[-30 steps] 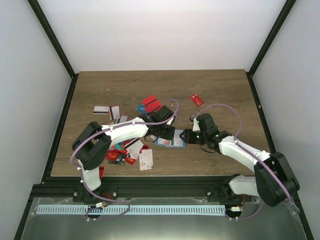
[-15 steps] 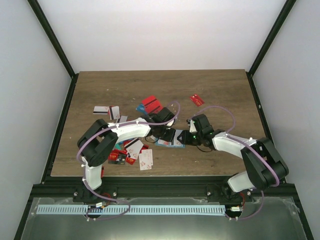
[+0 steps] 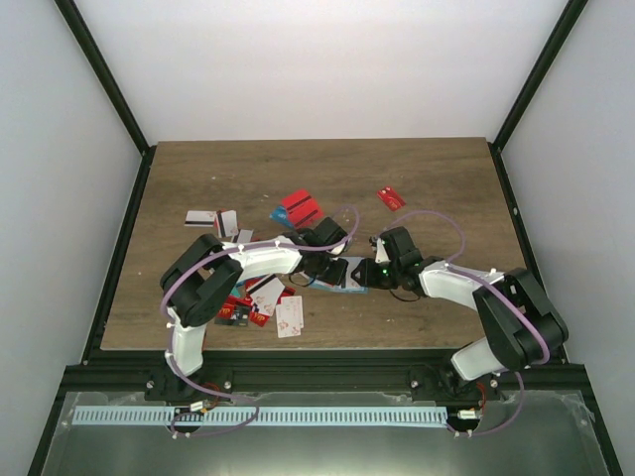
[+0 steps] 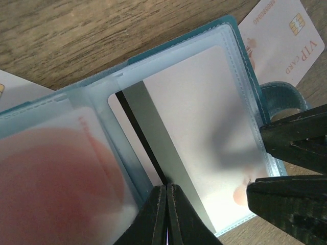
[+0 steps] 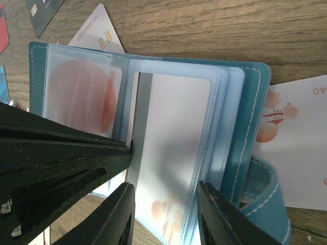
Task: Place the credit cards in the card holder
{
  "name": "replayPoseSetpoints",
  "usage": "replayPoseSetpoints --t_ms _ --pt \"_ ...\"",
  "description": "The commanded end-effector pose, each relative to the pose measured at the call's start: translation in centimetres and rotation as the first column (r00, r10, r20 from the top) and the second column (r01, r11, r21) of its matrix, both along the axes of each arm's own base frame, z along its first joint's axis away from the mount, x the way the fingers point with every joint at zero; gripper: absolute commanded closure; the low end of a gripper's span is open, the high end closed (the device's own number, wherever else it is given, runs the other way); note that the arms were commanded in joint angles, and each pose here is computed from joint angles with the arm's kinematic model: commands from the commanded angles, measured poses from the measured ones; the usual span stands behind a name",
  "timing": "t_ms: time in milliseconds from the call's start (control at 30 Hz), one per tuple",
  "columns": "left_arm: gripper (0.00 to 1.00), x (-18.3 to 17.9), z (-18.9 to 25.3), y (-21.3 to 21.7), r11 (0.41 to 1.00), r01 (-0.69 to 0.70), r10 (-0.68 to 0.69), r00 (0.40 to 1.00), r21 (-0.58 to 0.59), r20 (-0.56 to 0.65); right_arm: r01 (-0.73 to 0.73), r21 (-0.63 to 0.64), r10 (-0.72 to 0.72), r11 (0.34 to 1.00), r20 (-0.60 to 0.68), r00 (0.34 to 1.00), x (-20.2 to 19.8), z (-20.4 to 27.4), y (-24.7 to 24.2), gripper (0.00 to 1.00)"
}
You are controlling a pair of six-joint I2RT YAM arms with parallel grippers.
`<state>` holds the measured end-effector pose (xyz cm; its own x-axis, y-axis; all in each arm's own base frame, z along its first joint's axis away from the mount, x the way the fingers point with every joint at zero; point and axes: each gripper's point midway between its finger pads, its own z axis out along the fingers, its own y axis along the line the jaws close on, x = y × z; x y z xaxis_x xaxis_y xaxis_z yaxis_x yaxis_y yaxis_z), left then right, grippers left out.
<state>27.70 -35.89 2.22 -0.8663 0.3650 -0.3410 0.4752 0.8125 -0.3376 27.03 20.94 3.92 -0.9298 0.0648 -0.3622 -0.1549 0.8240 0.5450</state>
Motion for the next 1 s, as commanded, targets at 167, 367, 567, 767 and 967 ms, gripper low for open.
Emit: replayPoseSetpoints --t_ms 167,367,567,767,967 --pt "0.96 -0.7 -2.3 1.0 0.999 -0.013 0.015 0.999 0.034 -0.039 -0.018 0.043 0.016 0.999 0.036 0.999 1.0 1.2 0.9 0.64" --pt "0.96 -0.9 -2.4 1.1 0.999 -0.014 0.016 0.999 0.031 -0.044 -0.051 0.107 0.047 0.993 0.043 0.998 0.8 2.3 1.9 0.64" --pt "0.96 -1.0 -1.8 1.0 1.000 -0.017 0.017 0.999 0.012 -0.041 -0.089 0.173 0.078 0.981 0.070 0.995 0.6 4.0 2.9 0.65" --pt "0.96 -0.3 0.7 0.8 0.999 -0.040 0.040 0.999 -0.029 -0.002 -0.117 0.207 0.105 0.971 0.071 0.992 0.6 4.8 3.6 0.66" --pt "0.96 0.5 3.3 1.5 0.994 -0.084 0.087 0.996 -0.067 0.035 -0.133 0.231 0.118 0.964 0.077 0.990 0.6 5.4 4.2 0.67"
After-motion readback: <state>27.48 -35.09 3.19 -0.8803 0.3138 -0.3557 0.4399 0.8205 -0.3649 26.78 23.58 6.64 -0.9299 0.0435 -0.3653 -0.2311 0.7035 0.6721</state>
